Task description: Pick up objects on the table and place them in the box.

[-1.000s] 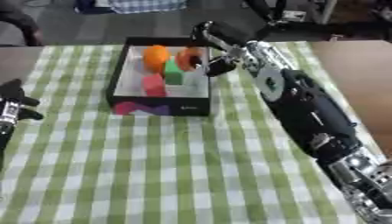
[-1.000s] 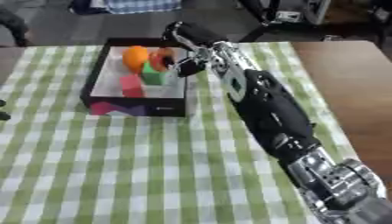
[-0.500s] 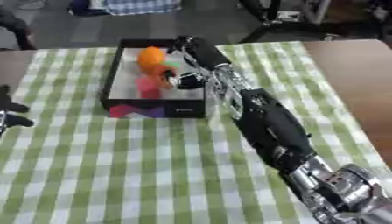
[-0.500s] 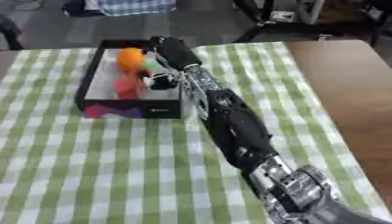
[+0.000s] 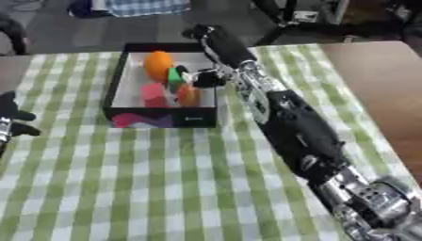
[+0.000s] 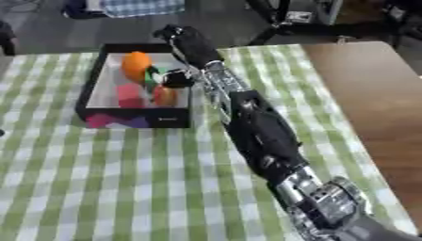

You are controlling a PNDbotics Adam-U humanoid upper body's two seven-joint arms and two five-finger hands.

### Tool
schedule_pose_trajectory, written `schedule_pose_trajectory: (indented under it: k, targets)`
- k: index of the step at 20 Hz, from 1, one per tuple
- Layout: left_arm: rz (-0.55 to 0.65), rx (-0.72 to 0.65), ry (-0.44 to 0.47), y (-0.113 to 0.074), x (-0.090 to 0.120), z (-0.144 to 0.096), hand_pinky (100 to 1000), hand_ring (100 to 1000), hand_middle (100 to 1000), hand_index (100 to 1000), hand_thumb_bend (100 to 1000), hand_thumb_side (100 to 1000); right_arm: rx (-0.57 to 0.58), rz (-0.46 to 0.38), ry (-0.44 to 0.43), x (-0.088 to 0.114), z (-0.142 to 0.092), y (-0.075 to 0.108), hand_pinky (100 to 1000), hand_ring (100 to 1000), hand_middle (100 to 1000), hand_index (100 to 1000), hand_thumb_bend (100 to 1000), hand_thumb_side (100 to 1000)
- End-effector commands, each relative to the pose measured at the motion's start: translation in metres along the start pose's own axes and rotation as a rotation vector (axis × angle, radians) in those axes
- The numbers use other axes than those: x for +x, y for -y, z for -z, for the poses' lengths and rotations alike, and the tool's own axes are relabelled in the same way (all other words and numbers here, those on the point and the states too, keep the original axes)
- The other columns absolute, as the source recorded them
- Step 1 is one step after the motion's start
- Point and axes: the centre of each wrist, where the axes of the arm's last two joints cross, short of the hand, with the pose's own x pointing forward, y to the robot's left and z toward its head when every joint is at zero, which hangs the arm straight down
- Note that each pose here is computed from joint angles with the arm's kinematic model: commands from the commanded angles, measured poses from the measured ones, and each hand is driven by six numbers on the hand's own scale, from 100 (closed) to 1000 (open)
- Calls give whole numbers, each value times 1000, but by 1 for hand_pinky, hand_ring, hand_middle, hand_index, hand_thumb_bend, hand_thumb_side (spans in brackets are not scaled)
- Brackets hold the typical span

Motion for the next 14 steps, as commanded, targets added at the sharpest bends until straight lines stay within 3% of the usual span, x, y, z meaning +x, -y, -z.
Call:
schedule_pose_trajectory:
  k: [1,4,7,10,14]
  targets:
    - [25,29,14,-10,4,0,739,523,578,911,255,812,-85,83,61,-10,-12,55,882,755,733,829,125,423]
    - [28,49,17,-13,4,0,738,523,577,909,254,808,-155,248,54,-13,-48,83,886,745,725,810,100,430]
    - [26,67,23,-14,5,0,737,522,576,908,254,808,-227,373,40,-11,-86,99,887,744,726,806,100,440]
    - [24,80,26,-14,5,0,737,524,577,907,253,804,-269,484,-8,-11,-122,95,890,743,730,808,100,540]
    - [16,94,25,-12,4,-2,737,526,581,907,252,804,-281,633,-110,-16,-166,73,895,743,736,809,100,633]
